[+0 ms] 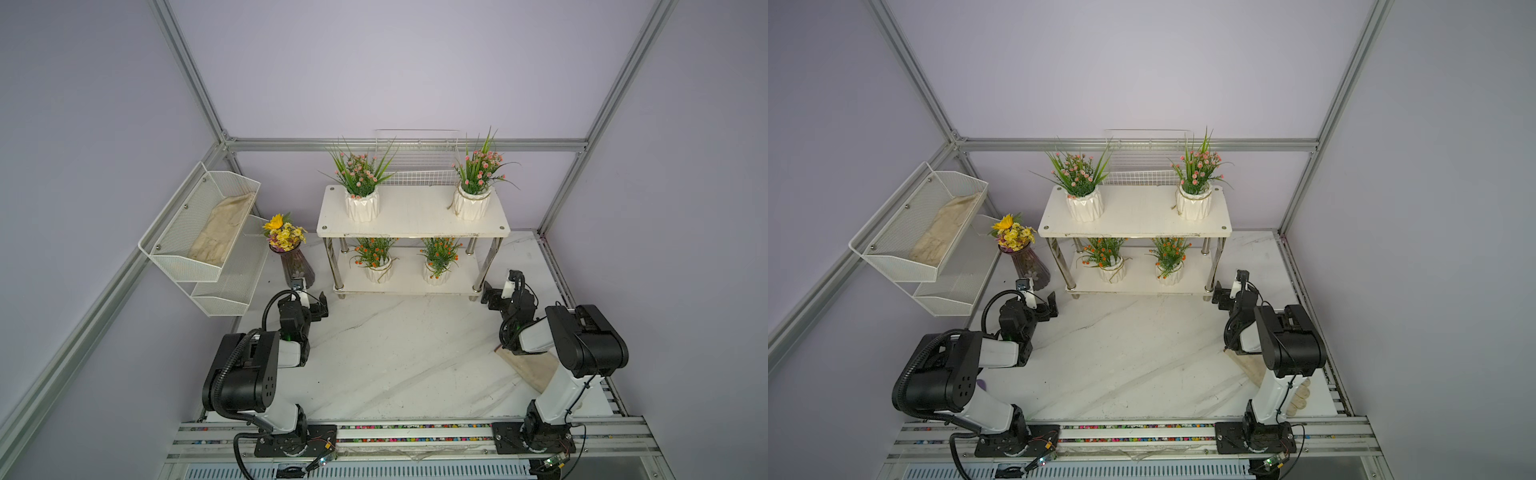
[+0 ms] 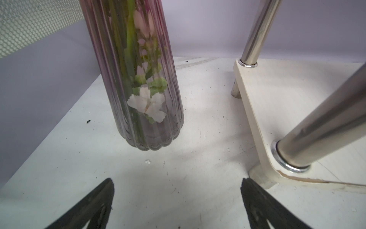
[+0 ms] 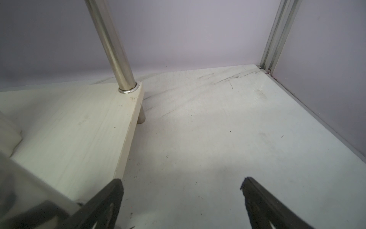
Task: Place the baby's breath potted plants on the rack by color
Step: Reset both arms
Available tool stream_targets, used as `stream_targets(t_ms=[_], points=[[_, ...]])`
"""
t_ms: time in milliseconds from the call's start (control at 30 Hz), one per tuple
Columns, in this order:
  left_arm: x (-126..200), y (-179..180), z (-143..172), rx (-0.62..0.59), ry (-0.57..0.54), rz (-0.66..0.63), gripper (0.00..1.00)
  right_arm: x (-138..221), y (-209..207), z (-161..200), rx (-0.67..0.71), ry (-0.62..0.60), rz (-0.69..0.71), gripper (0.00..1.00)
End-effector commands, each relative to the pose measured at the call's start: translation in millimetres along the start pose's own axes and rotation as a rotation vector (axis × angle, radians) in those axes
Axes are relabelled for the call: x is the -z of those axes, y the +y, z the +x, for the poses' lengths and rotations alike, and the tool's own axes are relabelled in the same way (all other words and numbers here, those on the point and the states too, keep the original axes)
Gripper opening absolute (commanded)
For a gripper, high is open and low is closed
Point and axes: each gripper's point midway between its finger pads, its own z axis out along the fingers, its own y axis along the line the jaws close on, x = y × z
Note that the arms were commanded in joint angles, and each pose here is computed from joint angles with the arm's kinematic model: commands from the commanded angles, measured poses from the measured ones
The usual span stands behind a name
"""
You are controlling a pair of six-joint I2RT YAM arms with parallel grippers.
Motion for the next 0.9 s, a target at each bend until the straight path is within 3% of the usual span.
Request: stream_targets(t_ms=[0,867], points=[[-1.7,-1.9,-19.3,-0.016,-0.052,0.010,1.00,-0.6,4.9,-8.6,-0.004,-0.020,-0.028,0.97],[-1.7,-3.2,-18.3,-0.024,-0.056,0.007,1.00,-0.6,5.1,-8.7,-0.004,-0.020,-0.028,0.97]])
